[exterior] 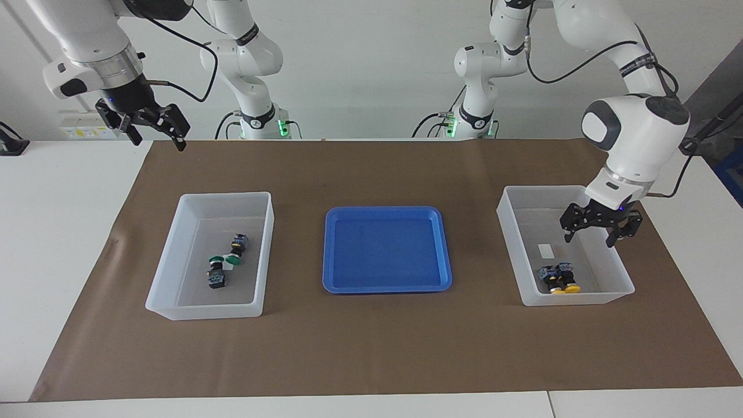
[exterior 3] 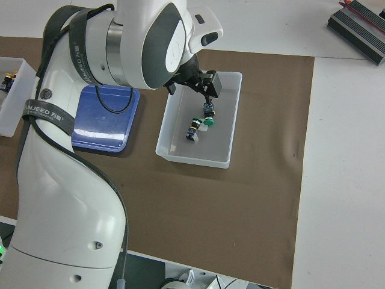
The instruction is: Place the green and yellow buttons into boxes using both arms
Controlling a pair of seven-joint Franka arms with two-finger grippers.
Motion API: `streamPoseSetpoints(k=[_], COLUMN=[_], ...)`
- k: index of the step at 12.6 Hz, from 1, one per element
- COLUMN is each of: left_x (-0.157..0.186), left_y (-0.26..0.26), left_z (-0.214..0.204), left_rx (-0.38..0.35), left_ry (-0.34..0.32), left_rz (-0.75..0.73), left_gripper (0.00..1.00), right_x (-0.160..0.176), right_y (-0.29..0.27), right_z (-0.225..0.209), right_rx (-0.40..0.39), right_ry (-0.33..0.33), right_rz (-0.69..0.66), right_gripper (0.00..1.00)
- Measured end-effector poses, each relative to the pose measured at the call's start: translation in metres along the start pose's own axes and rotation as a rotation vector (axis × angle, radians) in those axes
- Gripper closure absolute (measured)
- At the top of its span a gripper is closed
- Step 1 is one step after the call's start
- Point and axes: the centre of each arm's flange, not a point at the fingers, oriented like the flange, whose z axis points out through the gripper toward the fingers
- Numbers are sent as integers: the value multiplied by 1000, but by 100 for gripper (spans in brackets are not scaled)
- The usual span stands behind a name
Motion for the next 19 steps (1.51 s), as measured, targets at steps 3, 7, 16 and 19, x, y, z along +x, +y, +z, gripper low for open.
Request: streamPoseSetpoints(k=[3, 7, 16, 19], left_x=[1, -14, -19, -19], left_y=[44, 67, 52, 52], left_z=[-54, -104, -163, -161], left_rx=[-12, -29, -55, -57], left_ry=[28, -13, -158, -170], left_rz=[-53, -69, -96, -96], left_gripper=[0, 0, 0, 0], right_x=[0, 0, 0, 0], right_y=[0, -2, -3, -6], right_z=[0, -3, -6, -6], right_rx=[0, 17, 13, 9], right_ry=[0, 5, 11, 11], right_rz=[0, 0, -3, -11], right_gripper=[0, 0, 0, 0])
